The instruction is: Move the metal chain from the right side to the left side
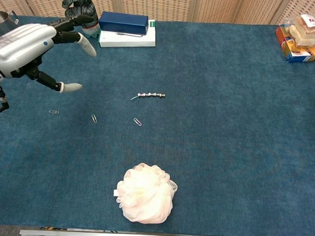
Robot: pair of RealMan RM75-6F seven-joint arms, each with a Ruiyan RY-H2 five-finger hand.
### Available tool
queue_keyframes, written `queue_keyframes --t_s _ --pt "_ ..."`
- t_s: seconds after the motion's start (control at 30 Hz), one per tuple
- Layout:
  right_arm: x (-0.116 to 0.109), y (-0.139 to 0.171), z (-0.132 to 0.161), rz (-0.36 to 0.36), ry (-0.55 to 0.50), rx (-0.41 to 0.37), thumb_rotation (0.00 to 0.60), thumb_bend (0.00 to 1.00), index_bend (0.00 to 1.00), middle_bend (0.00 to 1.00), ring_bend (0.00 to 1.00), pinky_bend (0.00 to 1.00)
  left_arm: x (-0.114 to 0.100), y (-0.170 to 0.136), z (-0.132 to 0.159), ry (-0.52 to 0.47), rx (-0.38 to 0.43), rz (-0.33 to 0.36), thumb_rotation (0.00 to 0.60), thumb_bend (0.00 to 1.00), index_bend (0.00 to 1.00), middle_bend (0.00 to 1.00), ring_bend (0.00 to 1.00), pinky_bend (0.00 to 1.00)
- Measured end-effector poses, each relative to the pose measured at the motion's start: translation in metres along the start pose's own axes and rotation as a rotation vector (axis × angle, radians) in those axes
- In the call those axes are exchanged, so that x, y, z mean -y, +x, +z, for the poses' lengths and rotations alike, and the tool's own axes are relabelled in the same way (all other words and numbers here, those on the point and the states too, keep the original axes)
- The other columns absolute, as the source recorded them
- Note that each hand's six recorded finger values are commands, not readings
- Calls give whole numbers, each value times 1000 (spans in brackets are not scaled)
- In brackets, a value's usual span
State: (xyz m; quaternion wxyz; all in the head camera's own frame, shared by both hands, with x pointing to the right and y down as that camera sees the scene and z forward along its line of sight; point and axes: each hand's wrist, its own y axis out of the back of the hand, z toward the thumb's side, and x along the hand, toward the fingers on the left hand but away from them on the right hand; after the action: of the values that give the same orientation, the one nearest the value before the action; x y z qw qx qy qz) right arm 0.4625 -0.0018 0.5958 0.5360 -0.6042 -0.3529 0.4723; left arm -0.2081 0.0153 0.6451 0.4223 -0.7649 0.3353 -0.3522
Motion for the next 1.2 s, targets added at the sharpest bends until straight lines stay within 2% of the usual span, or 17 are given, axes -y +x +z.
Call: queue_keyframes --t_s 0.27,0.6,0.9,1.2 --pt "-11 14 -18 -39 -19 43 600 33 266 109 0 36 9 29 12 -10 15 -24 600 278 343 0 0 53" --pt "-18 22 -32 -68 -33 71 600 33 266 109 0 36 22 56 20 -17 -5 -94 600 281 350 0 0 52" --pt "-22 28 -42 -91 -42 95 600 32 266 109 0 36 34 79 23 -13 -66 -157 600 281 378 0 0 28" --pt "-20 34 -50 -95 -60 116 600 33 266 109 0 36 60 101 38 15 -97 -223 600 281 378 0 0 28"
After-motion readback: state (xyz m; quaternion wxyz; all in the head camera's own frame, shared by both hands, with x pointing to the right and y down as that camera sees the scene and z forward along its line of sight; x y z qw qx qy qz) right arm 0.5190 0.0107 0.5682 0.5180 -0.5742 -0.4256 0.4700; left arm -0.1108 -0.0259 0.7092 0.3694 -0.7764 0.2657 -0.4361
